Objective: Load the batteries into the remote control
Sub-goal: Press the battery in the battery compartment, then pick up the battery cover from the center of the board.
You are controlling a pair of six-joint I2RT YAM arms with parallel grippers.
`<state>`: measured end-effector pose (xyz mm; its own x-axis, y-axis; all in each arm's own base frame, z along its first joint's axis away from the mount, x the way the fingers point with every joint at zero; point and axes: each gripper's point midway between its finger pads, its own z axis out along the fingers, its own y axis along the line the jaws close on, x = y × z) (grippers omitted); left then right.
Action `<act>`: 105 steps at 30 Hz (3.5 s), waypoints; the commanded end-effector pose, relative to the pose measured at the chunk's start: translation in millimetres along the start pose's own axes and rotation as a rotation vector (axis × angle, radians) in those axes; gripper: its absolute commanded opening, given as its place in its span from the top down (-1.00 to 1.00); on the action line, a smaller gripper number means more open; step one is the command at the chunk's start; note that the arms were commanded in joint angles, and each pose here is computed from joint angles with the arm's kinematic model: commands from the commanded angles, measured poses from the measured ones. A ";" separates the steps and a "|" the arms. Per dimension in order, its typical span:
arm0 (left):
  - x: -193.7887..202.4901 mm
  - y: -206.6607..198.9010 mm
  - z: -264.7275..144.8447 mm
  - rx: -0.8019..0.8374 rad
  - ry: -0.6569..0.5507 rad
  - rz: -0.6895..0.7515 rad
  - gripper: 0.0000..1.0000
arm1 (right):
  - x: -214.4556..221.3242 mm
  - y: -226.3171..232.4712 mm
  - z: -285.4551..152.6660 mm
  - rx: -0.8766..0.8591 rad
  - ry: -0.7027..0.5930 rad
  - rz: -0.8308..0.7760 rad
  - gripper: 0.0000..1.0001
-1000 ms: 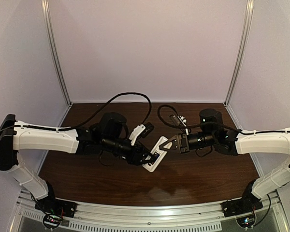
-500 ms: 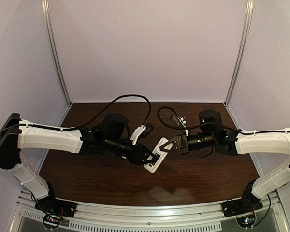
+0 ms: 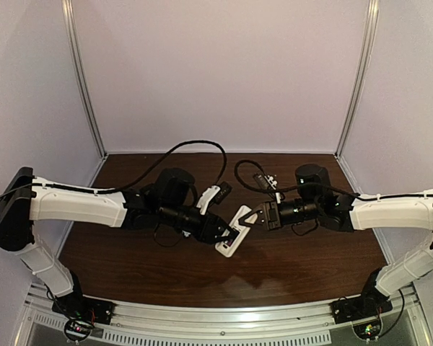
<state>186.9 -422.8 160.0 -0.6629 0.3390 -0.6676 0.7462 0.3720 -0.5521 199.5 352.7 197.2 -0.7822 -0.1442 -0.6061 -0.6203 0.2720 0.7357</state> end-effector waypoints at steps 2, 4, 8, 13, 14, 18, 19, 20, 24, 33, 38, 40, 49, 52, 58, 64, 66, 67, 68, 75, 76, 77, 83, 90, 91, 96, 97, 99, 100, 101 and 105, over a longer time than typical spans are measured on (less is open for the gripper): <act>-17.2 44.0 7.9 -0.176 -0.070 -0.033 0.32 | -7.4 57.9 -3.2 -0.215 0.005 -0.066 1.00; -13.1 51.5 9.4 -0.209 -0.060 -0.044 0.34 | -8.8 62.4 -3.9 -0.235 -0.003 -0.060 1.00; -5.2 68.9 6.0 -0.304 -0.039 -0.068 0.42 | -10.2 69.0 -4.6 -0.262 -0.007 -0.053 1.00; -2.2 78.7 2.4 -0.364 -0.025 -0.080 0.36 | -12.1 74.8 -6.2 -0.297 -0.017 -0.035 1.00; -2.6 76.4 2.5 -0.352 -0.025 -0.071 0.29 | -11.1 72.7 -5.5 -0.286 -0.014 -0.037 1.00; -14.2 61.9 -5.0 -0.302 -0.056 0.004 -0.03 | -10.4 50.3 -7.1 -0.208 -0.014 -0.027 1.00; -18.6 55.5 -8.1 -0.275 -0.069 0.025 -0.11 | -11.1 42.2 -8.4 -0.184 -0.018 -0.016 1.00; -23.2 53.9 -13.6 -0.262 -0.086 0.034 -0.18 | -11.3 34.3 -9.5 -0.159 -0.020 -0.004 1.00; -42.6 35.1 -39.0 -0.217 -0.153 0.116 -0.41 | -6.5 5.5 -11.0 -0.060 -0.007 0.022 1.00; -47.9 56.5 -85.8 -0.372 -0.115 0.276 -0.74 | -4.8 -37.2 -22.0 0.028 -0.011 0.061 1.00; -26.9 95.0 -97.7 -0.556 0.137 0.459 -0.77 | -6.8 -45.6 -28.5 0.035 -0.022 0.065 1.00; -20.9 112.5 -103.1 -0.639 0.235 0.539 -0.78 | -6.2 -47.5 -30.2 0.033 -0.025 0.072 1.00; 7.4 155.2 -106.4 -0.731 0.535 0.857 -0.89 | -8.6 -40.8 -37.2 -0.001 -0.051 0.064 1.00; 10.4 162.4 -105.4 -0.683 0.548 0.851 -0.89 | -6.7 -41.7 -39.4 0.003 -0.055 0.065 1.00; -13.4 171.7 -94.1 -0.699 0.408 0.546 -0.78 | -4.8 -43.8 -41.9 0.003 -0.073 0.073 1.00; -17.9 171.7 -80.6 -0.732 0.183 0.011 -0.56 | -5.9 -47.8 -44.6 0.019 -0.081 0.073 1.00; -11.4 166.2 -73.7 -0.693 0.123 -0.142 -0.55 | -5.4 -50.8 -45.2 0.027 -0.082 0.079 1.00; -8.2 167.3 -74.0 -0.708 0.103 -0.208 -0.54 | -4.5 -52.2 -45.3 0.031 -0.080 0.082 1.00; -2.5 168.0 -72.4 -0.720 0.087 -0.277 -0.47 | -4.5 -53.4 -45.8 0.035 -0.081 0.083 1.00; 36.8 176.4 -51.8 -0.810 0.140 -0.405 -0.25 | -6.2 -54.5 -47.4 0.036 -0.087 0.078 1.00; 39.4 176.4 -49.3 -0.814 0.147 -0.407 -0.23 | -5.4 -55.3 -47.7 0.038 -0.086 0.080 1.00; 41.1 176.8 -47.5 -0.817 0.150 -0.409 -0.22 | -5.0 -55.1 -48.0 0.038 -0.084 0.081 1.00; 56.6 185.0 -51.1 -0.886 0.161 -0.484 -0.20 | -4.8 -55.2 -49.1 0.037 -0.087 0.079 1.00; 72.8 195.8 -42.6 -0.925 0.205 -0.508 -0.20 | -3.8 -55.1 -48.1 0.028 -0.084 0.085 1.00; 73.3 197.5 -43.0 -0.934 0.204 -0.506 -0.18 | -4.4 -54.4 -48.5 0.027 -0.085 0.085 1.00; 74.2 203.8 -42.3 -0.962 0.215 -0.494 -0.16 | -4.1 -52.9 -49.2 0.023 -0.088 0.088 1.00; 75.3 204.8 -41.4 -0.965 0.221 -0.493 -0.15 | -4.4 -52.7 -49.5 0.023 -0.089 0.087 1.00; 77.1 207.2 -40.3 -0.970 0.227 -0.494 -0.15 | -4.1 -52.5 -49.7 0.022 -0.090 0.087 1.00; 77.8 208.4 -39.1 -0.972 0.229 -0.493 -0.14 | -3.2 -53.3 -49.5 0.024 -0.087 0.088 1.00; 78.5 209.6 -38.2 -0.975 0.232 -0.493 -0.13 | -3.2 -53.2 -49.6 0.025 -0.086 0.086 1.00; 75.3 213.9 -36.1 -0.969 0.224 -0.492 -0.10 | -3.1 -54.3 -49.3 0.029 -0.086 0.086 1.00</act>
<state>286.8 -284.7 15.3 -0.9441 0.0875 -0.3180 0.1076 0.9931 -0.0462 233.9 293.2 163.5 -0.8459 -0.0479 -0.5312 -0.5152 0.3313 0.7905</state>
